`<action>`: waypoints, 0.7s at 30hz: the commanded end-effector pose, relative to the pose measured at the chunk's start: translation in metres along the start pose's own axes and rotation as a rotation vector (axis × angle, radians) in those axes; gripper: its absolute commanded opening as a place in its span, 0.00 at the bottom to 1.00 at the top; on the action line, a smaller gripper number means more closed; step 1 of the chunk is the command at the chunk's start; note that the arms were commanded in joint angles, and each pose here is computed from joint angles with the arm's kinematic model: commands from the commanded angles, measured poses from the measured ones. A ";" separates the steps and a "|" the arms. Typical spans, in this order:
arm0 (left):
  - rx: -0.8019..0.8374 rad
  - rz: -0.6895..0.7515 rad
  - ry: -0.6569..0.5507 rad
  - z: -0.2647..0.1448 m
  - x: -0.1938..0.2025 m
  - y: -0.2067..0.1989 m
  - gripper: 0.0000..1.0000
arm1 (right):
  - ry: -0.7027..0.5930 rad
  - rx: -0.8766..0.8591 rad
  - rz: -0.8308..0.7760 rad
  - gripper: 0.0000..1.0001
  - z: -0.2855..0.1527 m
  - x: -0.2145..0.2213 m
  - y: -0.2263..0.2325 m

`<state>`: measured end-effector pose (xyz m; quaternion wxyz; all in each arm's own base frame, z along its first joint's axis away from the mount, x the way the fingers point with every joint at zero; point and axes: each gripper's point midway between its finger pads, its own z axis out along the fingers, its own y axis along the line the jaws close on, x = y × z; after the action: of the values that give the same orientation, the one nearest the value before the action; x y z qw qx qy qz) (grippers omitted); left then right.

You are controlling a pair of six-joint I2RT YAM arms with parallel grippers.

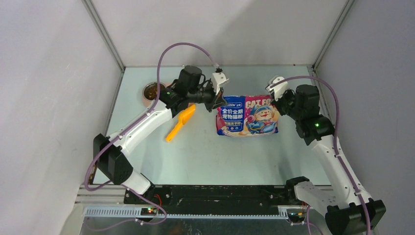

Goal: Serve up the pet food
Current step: Close the pet food bag at the center of the board.

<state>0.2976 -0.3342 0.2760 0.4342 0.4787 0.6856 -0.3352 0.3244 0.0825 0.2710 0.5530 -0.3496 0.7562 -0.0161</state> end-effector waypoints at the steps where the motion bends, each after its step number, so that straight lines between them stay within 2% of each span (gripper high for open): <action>1: -0.045 0.057 -0.129 -0.040 -0.045 -0.001 0.00 | 0.020 0.186 -0.010 0.00 -0.012 0.003 -0.041; 5: -0.047 0.059 -0.131 -0.041 -0.046 -0.001 0.00 | -0.003 0.226 -0.015 0.00 -0.018 -0.001 -0.047; 7: -0.047 0.061 -0.134 -0.042 -0.047 -0.001 0.00 | 0.004 0.240 -0.021 0.19 -0.019 0.001 -0.050; 8: -0.048 0.060 -0.135 -0.043 -0.048 -0.001 0.00 | 0.017 0.254 -0.020 0.32 -0.020 0.003 -0.052; 10: -0.049 0.061 -0.136 -0.044 -0.048 -0.002 0.00 | 0.035 0.275 -0.017 0.44 -0.021 0.007 -0.057; 13: -0.052 0.061 -0.139 -0.045 -0.048 -0.001 0.00 | 0.049 0.297 -0.008 0.49 -0.022 0.012 -0.063; 15: -0.052 0.063 -0.144 -0.047 -0.050 -0.001 0.00 | 0.057 0.316 -0.001 0.47 -0.023 0.015 -0.068; 17: -0.051 0.058 -0.142 -0.046 -0.049 -0.001 0.00 | 0.062 0.321 0.001 0.34 -0.024 0.016 -0.070; 18: -0.050 0.057 -0.141 -0.046 -0.048 0.000 0.00 | 0.059 0.329 0.001 0.14 -0.024 0.015 -0.071; 19: -0.050 0.057 -0.141 -0.046 -0.048 -0.001 0.00 | 0.061 0.344 0.004 0.06 -0.026 0.015 -0.074; 20: -0.050 0.057 -0.141 -0.046 -0.049 -0.001 0.00 | 0.052 0.356 0.003 0.00 -0.028 0.013 -0.076; 21: -0.050 0.058 -0.142 -0.046 -0.049 -0.001 0.00 | 0.047 0.361 0.005 0.00 -0.030 0.012 -0.077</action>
<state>0.2972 -0.3262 0.2792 0.4338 0.4737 0.6901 -0.3335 0.3306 0.0271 0.2767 0.5553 -0.2834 0.7741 -0.1104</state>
